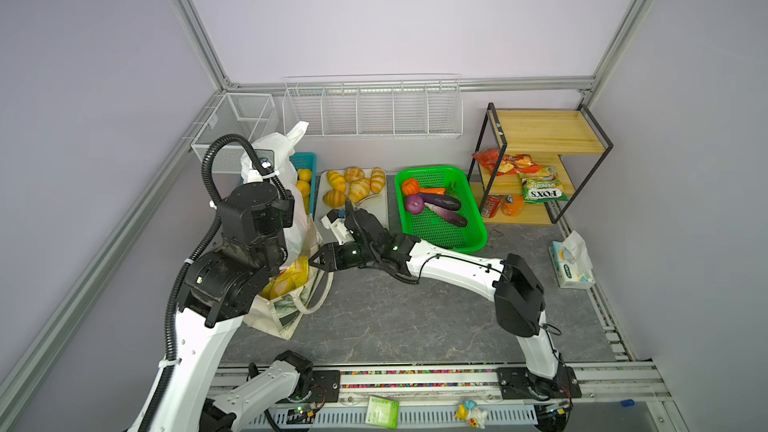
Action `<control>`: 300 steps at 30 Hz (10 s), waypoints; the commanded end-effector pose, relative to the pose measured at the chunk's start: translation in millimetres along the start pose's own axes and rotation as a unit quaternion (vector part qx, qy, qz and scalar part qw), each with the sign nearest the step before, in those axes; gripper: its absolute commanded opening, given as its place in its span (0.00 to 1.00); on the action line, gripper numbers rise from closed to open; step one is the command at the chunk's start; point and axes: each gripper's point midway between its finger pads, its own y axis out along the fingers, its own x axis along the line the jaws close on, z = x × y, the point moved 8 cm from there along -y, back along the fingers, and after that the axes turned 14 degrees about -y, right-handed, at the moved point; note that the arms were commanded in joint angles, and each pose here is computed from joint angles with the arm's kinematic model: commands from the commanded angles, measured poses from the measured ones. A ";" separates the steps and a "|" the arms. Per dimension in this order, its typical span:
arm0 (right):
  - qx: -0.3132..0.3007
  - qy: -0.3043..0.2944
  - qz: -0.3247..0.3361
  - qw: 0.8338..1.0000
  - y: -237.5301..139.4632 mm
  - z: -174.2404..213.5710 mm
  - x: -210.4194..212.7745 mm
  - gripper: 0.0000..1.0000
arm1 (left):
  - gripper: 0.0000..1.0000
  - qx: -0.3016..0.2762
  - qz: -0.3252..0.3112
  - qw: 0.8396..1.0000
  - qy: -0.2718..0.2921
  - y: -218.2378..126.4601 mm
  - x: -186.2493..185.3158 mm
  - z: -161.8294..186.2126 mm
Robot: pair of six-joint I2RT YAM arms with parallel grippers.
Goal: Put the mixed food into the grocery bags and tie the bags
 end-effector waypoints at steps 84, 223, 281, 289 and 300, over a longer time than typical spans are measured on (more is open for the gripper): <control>-0.197 -0.037 0.194 0.960 -192.4 46.6 -38.4 0.07 | 0.45 0.345 0.451 0.820 0.070 17.6 -138.2 145.2; -0.191 -0.256 0.499 0.806 -320.9 52.3 -27.4 0.99 | 0.77 0.110 0.239 0.947 -0.185 -14.6 -36.5 137.8; -0.192 -0.135 0.691 0.684 -399.9 166.5 -290.5 0.89 | 0.99 0.029 0.078 0.977 -0.194 190.9 -24.1 325.0; -0.177 -0.106 0.675 0.709 -404.9 161.6 -304.4 0.89 | 0.99 0.041 0.075 0.978 -0.189 192.9 -24.5 324.8; -0.179 -0.107 0.676 0.707 -405.4 161.5 -304.8 0.89 | 0.99 0.040 0.075 0.978 -0.188 193.1 -24.9 324.4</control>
